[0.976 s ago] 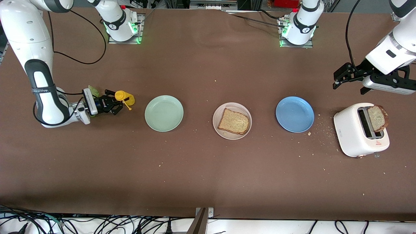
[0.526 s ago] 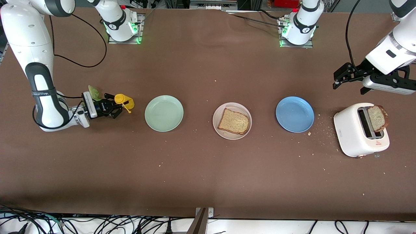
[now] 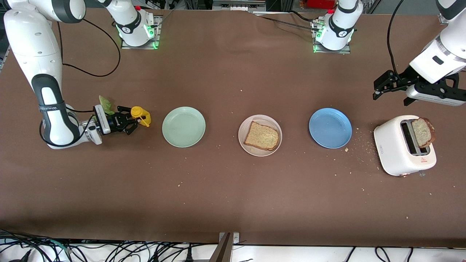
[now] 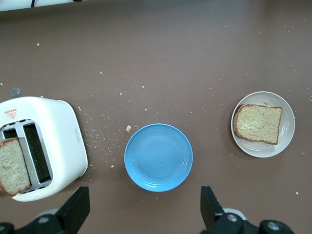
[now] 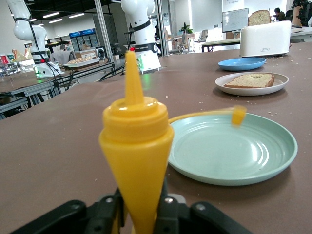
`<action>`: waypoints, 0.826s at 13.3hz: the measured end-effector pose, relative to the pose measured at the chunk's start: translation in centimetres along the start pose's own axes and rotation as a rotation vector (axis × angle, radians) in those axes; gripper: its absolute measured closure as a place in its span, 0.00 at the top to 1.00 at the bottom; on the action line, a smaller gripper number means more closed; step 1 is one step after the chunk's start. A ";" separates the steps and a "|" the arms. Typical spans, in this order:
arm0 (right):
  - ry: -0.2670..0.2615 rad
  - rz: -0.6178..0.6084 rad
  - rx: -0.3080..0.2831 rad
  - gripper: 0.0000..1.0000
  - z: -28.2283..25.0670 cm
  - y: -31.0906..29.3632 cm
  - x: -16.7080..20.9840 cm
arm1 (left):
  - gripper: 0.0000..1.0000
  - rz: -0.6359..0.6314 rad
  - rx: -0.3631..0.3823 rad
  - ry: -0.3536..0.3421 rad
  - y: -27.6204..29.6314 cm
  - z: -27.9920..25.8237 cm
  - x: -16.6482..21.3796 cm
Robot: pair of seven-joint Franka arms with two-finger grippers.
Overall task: Make sandwich in beige plate with both arms
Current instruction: 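Lower the yellow bottle onto the table and open the right gripper, then withdraw the open right gripper away from the bottle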
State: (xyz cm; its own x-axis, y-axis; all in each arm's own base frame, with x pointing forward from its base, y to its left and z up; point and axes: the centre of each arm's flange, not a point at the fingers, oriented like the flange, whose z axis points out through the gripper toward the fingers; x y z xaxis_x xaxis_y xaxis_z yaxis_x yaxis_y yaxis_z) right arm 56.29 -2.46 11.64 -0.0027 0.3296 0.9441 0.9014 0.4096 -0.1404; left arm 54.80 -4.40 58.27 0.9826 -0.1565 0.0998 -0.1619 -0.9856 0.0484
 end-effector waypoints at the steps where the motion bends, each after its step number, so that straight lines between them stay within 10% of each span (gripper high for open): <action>1: -0.001 0.005 0.000 0.44 0.0 0.1 -0.1 | 1.00 0.000 0.000 0.000 0.0 0.0 0.0; 6: -0.024 0.072 -0.008 0.97 -1.3 -0.2 -0.4 | 1.00 0.000 0.000 0.000 0.0 0.0 0.0; 11: -0.202 0.252 -0.025 0.98 -9.9 -2.4 -0.1 | 1.00 0.000 0.000 0.000 0.0 0.0 0.0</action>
State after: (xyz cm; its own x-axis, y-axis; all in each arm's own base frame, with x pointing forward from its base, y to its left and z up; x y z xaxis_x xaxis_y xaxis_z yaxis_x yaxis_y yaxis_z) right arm 58.38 -11.87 14.86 0.1385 0.5810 0.8021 0.8948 0.2738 -0.3528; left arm 54.81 -4.39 58.27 0.9827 -0.1563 0.0997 -0.1617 -0.9857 0.0484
